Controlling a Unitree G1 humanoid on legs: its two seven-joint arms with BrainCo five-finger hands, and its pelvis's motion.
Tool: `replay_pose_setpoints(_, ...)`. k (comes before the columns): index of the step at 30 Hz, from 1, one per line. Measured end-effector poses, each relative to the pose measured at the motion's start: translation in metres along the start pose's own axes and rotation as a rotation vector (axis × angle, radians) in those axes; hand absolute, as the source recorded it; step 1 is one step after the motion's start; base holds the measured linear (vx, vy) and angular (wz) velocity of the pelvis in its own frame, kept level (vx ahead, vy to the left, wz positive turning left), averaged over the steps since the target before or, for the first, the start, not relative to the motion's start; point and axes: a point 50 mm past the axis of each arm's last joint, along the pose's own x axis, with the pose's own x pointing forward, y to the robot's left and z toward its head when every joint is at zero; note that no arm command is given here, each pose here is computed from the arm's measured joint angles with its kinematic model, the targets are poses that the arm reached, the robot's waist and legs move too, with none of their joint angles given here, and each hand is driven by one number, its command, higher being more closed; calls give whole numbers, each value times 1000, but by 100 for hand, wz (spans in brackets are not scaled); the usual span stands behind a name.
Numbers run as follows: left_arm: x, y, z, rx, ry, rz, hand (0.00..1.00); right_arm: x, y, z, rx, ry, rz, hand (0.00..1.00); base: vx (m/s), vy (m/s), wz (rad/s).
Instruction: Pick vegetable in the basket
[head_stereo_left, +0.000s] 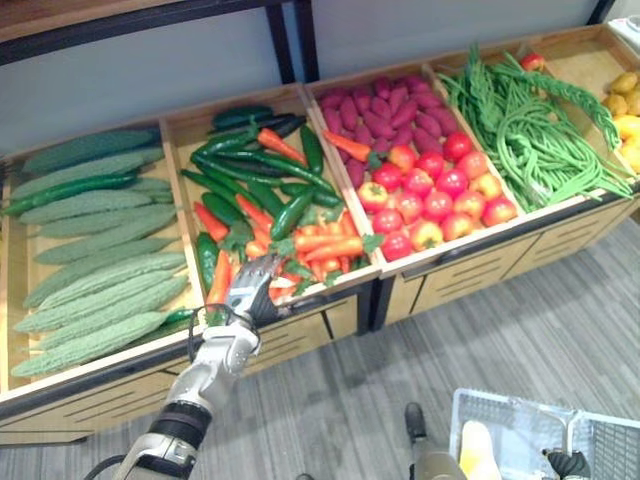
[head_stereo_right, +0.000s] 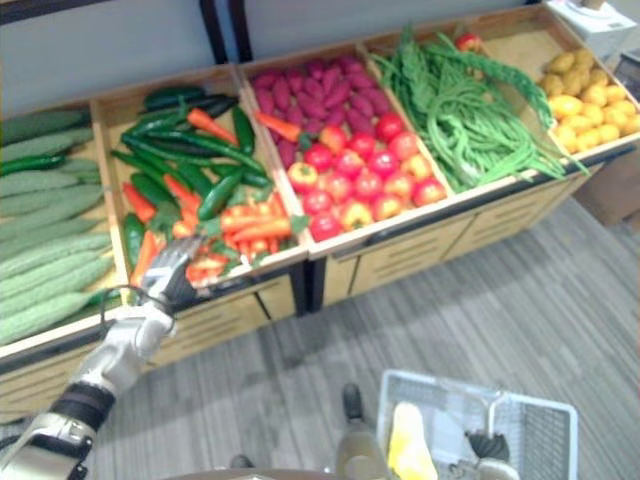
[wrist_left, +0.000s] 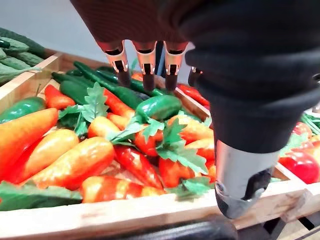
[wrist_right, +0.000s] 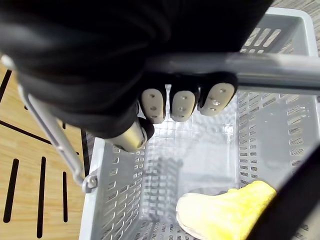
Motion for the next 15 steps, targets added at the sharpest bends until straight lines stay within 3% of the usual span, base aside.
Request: replay_pose_setpoints(15, 34, 32, 21, 18, -66, 112, 0, 0, 5, 1, -22, -8, 19, 100, -37, -40, -11)
